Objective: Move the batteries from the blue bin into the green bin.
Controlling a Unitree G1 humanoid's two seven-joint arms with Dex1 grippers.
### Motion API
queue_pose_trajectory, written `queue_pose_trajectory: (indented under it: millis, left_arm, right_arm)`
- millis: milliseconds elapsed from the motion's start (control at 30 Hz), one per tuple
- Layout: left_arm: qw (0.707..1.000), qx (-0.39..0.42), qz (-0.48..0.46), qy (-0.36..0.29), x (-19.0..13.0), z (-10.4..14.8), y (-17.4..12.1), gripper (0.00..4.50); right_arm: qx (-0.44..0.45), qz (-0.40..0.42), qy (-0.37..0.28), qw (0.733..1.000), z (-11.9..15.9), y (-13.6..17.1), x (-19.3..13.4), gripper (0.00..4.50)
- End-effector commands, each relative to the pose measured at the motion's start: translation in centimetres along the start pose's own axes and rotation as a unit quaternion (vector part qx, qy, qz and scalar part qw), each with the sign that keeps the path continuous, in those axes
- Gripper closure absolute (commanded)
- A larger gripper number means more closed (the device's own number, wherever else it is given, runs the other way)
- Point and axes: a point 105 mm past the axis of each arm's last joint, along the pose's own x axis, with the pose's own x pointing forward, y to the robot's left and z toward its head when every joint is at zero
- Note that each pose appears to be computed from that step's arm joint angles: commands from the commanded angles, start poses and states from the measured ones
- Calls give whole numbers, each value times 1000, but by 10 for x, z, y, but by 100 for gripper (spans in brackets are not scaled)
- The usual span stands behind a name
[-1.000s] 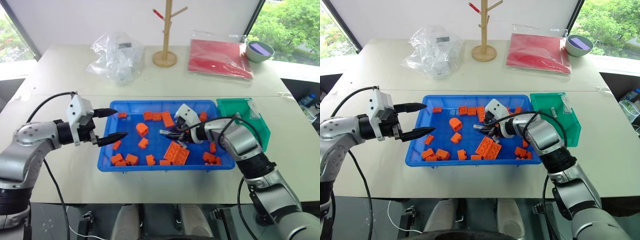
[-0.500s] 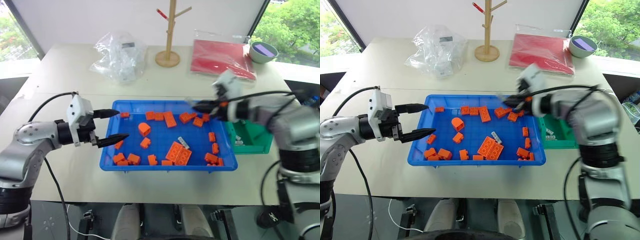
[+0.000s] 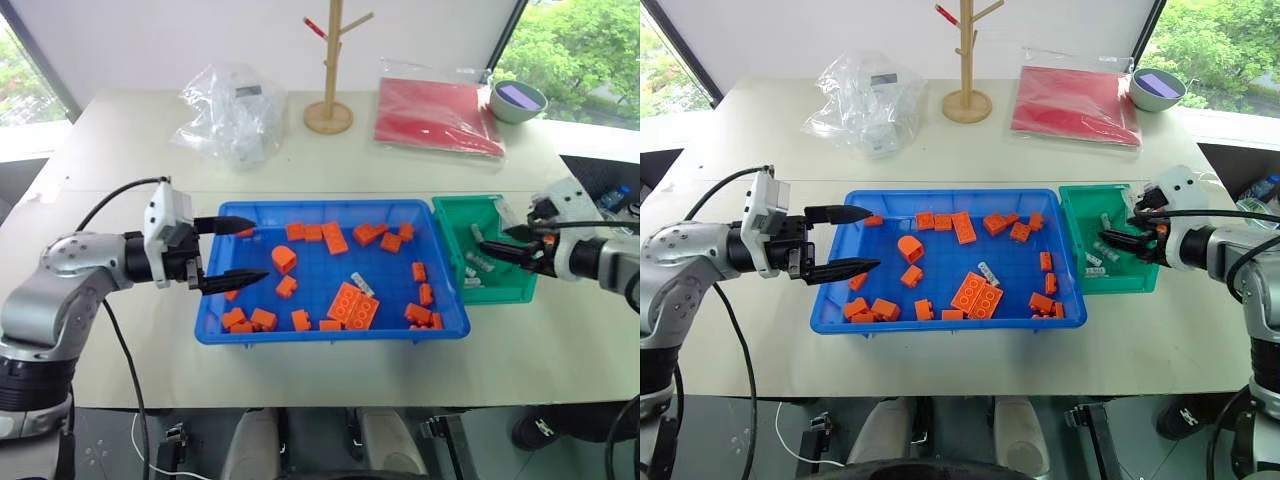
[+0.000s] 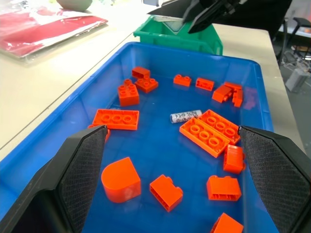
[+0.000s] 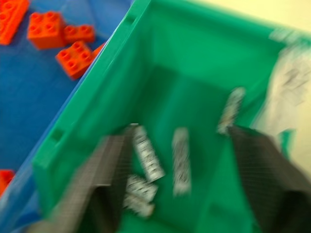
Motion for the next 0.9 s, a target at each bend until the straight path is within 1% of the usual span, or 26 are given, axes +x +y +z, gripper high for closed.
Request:
queue_pose_trajectory:
  millis: [33,100,167,233,333,433,533,733,900]
  left_arm:
    - [1000,21,-15,-5,3,8,-2,0]
    - [1000,24,-15,-2,3,7,-3,0]
    - [1000,25,-15,-2,3,6,-3,0]
    - [1000,25,-15,-2,4,6,-4,0]
    - [1000,25,-17,-3,5,5,-5,0]
    - [999,26,-20,0,7,3,-7,0]
    - [999,29,-18,1,8,2,-7,0]
    - [999,31,-12,0,6,2,-7,0]
    - [999,32,-10,0,5,2,-7,0]
  right_arm:
    - [-53,7,-66,996,46,7,-9,40]
    - [-70,57,-80,993,59,33,-5,40]
    - [-78,117,-78,987,63,63,1,40]
    - [-90,163,-62,981,57,91,9,40]
    - [-97,200,-32,974,40,118,21,40]
    - [-106,211,-7,972,22,133,36,40]
    - [-104,220,3,970,12,144,50,40]
    - [-118,211,7,970,6,151,73,40]
    - [-123,206,11,971,-1,152,86,40]
